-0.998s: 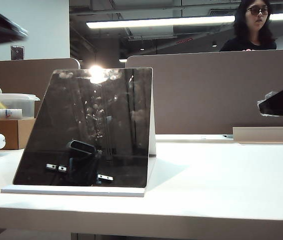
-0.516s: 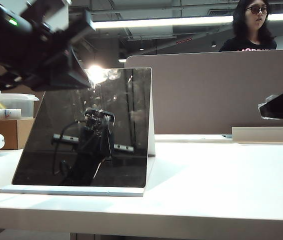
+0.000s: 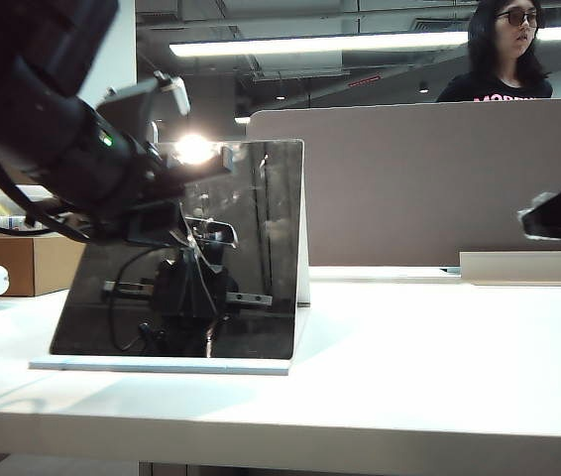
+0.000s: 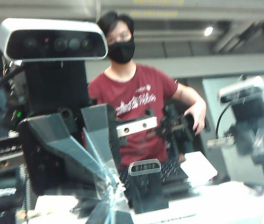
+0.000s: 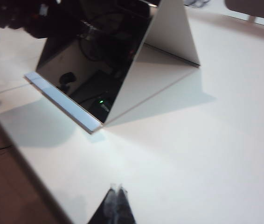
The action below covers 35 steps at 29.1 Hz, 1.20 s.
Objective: Push the center of the mirror on the table forward to move it for a short distance.
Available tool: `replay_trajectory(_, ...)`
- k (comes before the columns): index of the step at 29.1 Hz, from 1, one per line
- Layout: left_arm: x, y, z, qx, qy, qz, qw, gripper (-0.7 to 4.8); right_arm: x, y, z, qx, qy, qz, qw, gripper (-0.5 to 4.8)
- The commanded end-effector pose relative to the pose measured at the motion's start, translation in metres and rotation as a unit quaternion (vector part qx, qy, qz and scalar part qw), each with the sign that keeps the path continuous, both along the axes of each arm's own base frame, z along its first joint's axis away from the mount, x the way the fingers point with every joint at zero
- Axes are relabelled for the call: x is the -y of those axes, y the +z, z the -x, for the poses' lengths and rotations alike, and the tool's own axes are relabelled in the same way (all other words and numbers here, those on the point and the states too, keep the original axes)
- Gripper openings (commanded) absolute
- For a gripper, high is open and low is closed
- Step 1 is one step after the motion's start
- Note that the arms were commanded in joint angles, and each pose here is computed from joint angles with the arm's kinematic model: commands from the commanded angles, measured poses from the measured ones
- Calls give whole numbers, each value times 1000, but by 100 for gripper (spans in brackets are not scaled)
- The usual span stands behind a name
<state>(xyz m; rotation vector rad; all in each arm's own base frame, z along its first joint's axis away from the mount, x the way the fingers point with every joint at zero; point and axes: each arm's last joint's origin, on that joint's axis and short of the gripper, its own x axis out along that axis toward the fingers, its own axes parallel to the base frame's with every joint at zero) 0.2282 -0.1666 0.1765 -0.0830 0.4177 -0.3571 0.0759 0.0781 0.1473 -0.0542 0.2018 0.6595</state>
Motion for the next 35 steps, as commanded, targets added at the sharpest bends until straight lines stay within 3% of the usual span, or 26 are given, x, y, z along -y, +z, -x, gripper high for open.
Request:
replay_trajectory(1,2,1,-12,18,30,-2,999,-5,6,0,-6,4,-40,-4,999,-5)
replay_trajectory(8,-1,1,-81,23,23,22,999,-5,21,1,-16,11,-123,-10,992,-5)
replay_trajectory(11,11,1,-114,34,-2,25,999,-5,26,2,-19,15,-149,-12,989,-5)
replay_trajectory(17,34,-5,-179,61,10,14,998,-5,33,3,-22,17,-183,-13,983,-5)
replay_trajectory(25,38,-15,-259,75,23,25,997,-5,44,9,-22,47,-228,-33,972,-5)
replay_trajectory(30,51,-7,-293,109,18,44,993,-5,49,9,-24,48,-254,-32,966,-5)
replay_trajectory(35,55,2,-303,106,19,42,993,-5,51,9,-25,48,-265,-32,963,-5)
